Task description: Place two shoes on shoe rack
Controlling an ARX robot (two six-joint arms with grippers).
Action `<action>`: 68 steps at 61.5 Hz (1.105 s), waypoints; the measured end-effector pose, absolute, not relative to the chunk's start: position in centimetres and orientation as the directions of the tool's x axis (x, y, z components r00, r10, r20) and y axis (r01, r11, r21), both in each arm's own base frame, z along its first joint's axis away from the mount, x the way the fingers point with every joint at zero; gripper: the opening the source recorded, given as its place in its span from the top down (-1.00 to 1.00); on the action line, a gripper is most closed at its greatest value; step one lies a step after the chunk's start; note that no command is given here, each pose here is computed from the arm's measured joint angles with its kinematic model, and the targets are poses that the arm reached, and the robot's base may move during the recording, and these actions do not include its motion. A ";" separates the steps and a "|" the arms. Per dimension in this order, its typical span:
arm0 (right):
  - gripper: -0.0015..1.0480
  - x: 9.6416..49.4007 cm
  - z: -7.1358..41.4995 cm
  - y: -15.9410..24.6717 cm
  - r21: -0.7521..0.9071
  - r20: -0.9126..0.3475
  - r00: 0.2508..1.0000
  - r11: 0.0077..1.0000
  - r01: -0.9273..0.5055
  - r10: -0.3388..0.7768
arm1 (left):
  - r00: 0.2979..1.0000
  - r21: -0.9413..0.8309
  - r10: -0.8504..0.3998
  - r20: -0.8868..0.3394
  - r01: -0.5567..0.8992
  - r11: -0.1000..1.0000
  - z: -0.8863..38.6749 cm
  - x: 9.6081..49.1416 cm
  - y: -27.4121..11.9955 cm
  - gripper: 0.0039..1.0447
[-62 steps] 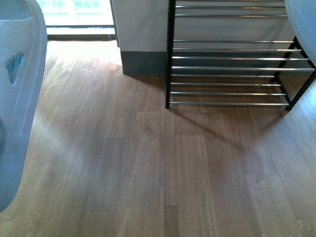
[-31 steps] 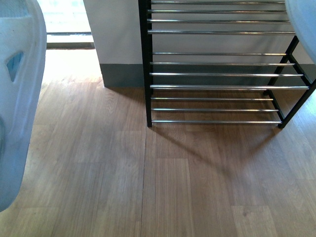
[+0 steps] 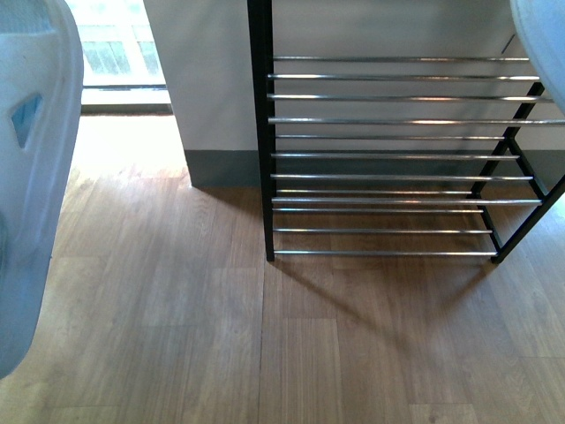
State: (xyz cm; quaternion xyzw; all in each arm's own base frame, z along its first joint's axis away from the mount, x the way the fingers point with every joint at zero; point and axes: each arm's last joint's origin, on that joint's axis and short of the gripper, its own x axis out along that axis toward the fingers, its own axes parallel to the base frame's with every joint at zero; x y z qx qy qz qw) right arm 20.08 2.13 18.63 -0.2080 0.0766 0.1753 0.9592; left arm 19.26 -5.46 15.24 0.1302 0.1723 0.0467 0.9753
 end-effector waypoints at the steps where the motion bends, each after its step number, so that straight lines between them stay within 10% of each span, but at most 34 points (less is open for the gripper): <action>1: 0.97 20.1 18.6 2.1 -0.372 -0.220 0.927 0.852 -0.368 0.304 | 0.936 0.270 0.136 -0.324 -0.046 0.962 15.2 19.3 -5.5 0.97; 68: 0.97 20.1 18.6 2.2 -0.364 -0.220 0.925 0.853 -0.374 0.311 | 0.936 0.273 0.136 -0.325 -0.045 0.961 15.2 19.3 -5.5 0.97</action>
